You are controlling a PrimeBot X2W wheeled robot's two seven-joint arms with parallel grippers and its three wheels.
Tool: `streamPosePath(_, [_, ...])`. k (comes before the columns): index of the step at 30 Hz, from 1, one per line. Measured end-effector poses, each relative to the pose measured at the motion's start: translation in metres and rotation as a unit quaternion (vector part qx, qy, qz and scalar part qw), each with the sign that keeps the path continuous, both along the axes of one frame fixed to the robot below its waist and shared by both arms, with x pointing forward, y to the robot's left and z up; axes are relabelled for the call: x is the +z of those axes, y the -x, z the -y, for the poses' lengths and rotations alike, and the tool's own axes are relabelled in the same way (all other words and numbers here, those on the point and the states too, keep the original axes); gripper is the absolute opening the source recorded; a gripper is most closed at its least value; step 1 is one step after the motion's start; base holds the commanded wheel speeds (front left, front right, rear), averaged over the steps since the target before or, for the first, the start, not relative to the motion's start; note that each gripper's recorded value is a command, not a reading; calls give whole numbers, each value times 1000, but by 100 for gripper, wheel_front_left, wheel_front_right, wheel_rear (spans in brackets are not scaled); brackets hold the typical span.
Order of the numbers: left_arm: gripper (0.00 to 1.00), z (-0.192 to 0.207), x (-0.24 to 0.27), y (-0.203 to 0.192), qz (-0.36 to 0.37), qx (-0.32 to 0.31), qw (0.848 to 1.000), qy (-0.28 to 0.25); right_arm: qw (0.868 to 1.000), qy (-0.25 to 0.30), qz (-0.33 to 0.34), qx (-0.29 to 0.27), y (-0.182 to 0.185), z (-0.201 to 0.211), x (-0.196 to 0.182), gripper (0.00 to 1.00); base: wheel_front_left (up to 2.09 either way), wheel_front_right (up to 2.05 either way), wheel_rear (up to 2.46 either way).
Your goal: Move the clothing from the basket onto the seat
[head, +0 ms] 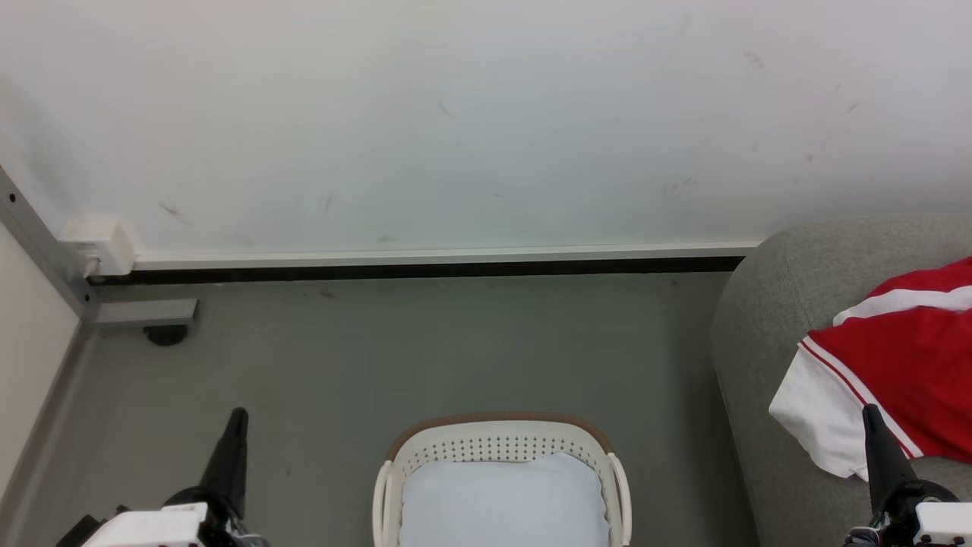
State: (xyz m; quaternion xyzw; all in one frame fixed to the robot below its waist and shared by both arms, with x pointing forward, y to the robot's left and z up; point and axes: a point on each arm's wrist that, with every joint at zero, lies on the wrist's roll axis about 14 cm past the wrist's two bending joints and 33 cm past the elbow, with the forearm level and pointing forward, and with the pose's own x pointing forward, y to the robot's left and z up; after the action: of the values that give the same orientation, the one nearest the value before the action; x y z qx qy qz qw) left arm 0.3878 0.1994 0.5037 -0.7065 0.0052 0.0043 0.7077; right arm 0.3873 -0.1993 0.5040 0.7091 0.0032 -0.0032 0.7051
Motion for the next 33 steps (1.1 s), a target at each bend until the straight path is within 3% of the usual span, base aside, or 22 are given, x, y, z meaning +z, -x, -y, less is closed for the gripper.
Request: streamPosePath(33, [0,0,0,0,0,0,1000,0,1000,0,0,0,0,0,0,0,0,0,0])
